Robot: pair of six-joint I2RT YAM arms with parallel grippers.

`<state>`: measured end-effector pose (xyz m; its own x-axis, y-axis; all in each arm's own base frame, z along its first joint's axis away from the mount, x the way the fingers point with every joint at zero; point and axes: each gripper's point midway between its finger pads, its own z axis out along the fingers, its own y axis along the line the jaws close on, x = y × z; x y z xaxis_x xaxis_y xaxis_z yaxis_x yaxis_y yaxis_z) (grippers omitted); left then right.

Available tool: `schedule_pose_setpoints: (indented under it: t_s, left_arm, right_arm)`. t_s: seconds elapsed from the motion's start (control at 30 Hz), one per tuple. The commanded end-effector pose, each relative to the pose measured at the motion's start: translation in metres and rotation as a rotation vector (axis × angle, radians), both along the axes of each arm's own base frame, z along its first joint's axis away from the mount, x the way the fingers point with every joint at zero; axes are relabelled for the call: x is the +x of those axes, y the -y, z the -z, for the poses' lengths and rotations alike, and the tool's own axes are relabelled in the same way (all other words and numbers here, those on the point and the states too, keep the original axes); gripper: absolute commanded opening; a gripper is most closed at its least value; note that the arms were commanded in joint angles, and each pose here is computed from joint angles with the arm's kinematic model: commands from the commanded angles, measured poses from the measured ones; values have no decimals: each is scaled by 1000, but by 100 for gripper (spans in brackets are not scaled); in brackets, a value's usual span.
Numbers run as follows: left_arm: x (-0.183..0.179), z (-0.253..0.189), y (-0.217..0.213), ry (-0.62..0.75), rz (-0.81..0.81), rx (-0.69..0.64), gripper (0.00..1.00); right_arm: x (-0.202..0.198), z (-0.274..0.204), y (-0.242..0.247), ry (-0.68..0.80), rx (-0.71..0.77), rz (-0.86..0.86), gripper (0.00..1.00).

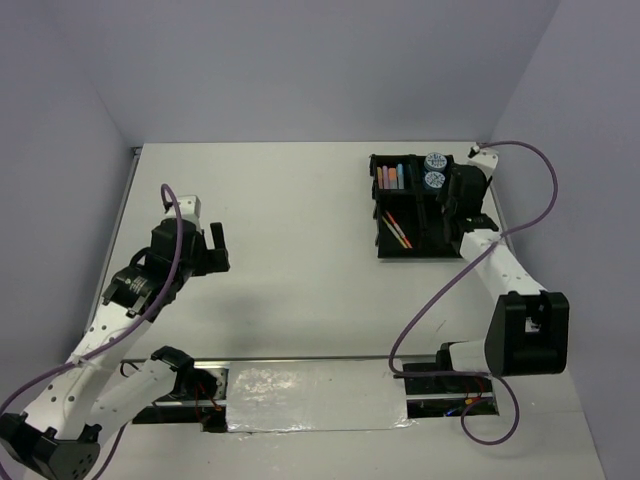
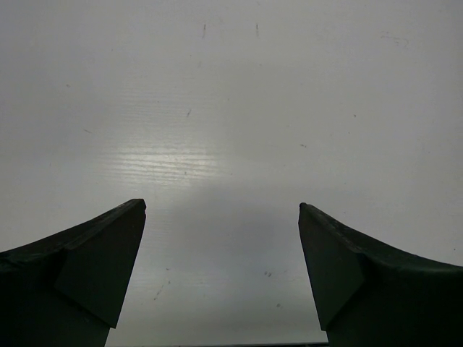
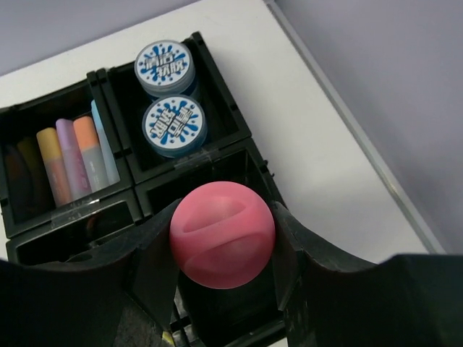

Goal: Sort the stationery into containers
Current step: Place the stationery in the storage box.

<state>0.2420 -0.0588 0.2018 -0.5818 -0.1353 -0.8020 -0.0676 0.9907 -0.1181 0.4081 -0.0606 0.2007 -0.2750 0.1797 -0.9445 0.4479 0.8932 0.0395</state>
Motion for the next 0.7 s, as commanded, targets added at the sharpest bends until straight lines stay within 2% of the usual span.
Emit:
schedule_pose_setpoints:
  t_s: [0.0, 0.07, 0.2, 0.53, 0.63, 0.67]
  left_arm:
    - [4, -12, 3, 50, 19, -8, 99]
    - [3, -14, 3, 58, 21, -10, 99]
    - [1, -16, 4, 69, 26, -15, 99]
    - [2, -16, 6, 67, 34, -15, 99]
    - [1, -16, 6, 67, 35, -15, 99]
    - [1, -16, 6, 68, 35, -14, 99]
  right_arm:
    - [13, 3, -3, 54, 35, -11, 0]
    - [19, 14, -13, 69, 40, -81, 0]
    - [15, 39, -9, 19, 53, -40, 0]
    - [20, 58, -6, -37, 39, -32, 0]
    - [22, 67, -5, -74, 30, -31, 6]
    - [20, 70, 8, -81, 33, 0, 20]
